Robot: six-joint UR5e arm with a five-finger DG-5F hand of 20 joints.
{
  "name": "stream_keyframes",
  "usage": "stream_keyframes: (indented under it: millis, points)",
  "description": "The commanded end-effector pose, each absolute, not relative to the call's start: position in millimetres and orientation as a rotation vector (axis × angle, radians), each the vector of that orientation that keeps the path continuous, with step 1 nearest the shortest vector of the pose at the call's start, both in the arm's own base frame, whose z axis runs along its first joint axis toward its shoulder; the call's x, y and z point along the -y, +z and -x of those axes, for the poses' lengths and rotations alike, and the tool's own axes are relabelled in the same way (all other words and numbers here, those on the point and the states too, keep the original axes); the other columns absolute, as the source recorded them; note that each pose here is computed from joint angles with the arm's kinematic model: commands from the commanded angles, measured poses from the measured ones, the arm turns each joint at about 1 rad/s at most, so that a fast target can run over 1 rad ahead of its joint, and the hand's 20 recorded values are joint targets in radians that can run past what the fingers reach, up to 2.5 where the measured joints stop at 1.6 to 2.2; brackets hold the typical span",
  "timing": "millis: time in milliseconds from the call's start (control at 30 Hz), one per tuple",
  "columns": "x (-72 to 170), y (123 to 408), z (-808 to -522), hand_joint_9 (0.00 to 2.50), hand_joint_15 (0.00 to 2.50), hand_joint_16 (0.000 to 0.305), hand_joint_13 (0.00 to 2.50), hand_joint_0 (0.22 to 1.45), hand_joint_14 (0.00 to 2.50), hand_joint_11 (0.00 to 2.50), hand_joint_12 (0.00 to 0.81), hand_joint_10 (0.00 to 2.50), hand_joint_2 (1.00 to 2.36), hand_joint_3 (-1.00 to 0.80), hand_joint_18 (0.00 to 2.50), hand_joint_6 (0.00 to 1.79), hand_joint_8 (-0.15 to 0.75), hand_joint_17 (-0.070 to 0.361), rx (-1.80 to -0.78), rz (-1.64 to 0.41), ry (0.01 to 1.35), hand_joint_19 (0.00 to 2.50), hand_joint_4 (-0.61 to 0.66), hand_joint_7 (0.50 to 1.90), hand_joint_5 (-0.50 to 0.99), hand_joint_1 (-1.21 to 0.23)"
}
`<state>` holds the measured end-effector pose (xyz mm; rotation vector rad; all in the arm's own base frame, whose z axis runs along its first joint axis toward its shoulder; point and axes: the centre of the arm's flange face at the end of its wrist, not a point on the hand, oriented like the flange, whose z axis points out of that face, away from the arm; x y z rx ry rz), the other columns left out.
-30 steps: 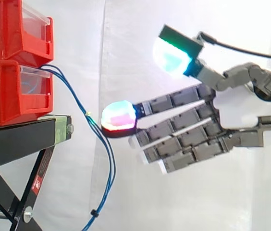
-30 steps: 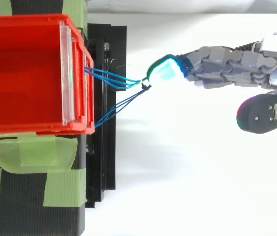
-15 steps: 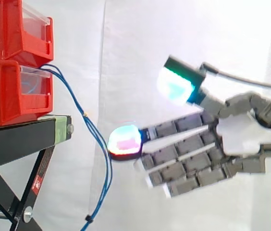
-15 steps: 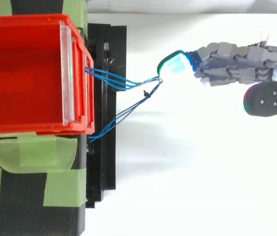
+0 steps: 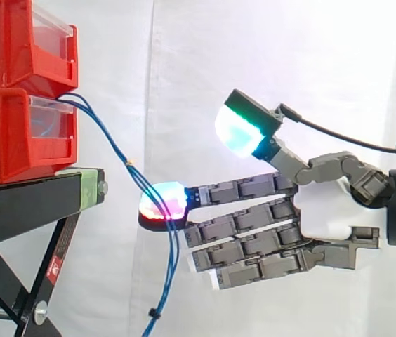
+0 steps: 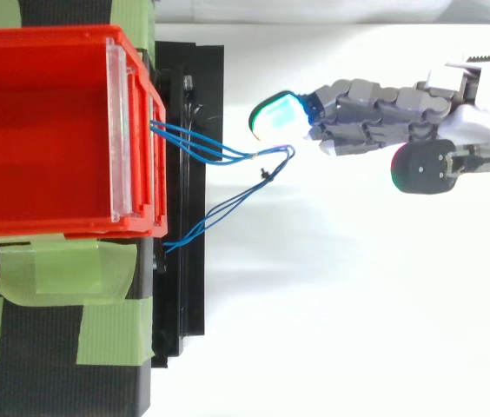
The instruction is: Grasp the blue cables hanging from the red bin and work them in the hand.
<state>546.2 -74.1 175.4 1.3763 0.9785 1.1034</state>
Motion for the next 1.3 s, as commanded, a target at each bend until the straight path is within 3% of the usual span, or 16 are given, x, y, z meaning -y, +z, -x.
stream_keyframes:
  millis: [0,700,967,1267]
  points:
    - [75.4,162.1,-550.6,0.16,0.24,0.056,0.00,0.80,0.01,0.16,0.357,0.00,1.00,-1.00,0.00,0.01,0.265,0.127,-0.957,-1.378,1.099,0.34,0.18,0.71,-0.29,-0.47]
    - [62.6,178.0,-576.6,0.22,0.24,0.056,0.02,0.81,0.01,0.18,0.358,0.00,1.00,-1.00,0.00,0.01,0.272,0.125,-0.869,-1.293,1.070,0.32,0.20,0.71,-0.26,-0.48]
    - [41.5,130.6,-618.7,0.24,0.24,0.056,0.02,0.81,0.01,0.19,0.359,0.00,1.00,-1.00,0.00,0.01,0.274,0.125,-0.865,-1.326,1.115,0.31,0.20,0.71,-0.25,-0.48]
    - [27.7,135.8,-628.6,0.24,0.24,0.056,0.02,0.81,0.01,0.20,0.358,0.00,1.00,-1.00,0.00,0.01,0.273,0.125,-0.876,-1.321,1.133,0.31,0.20,0.71,-0.25,-0.48]
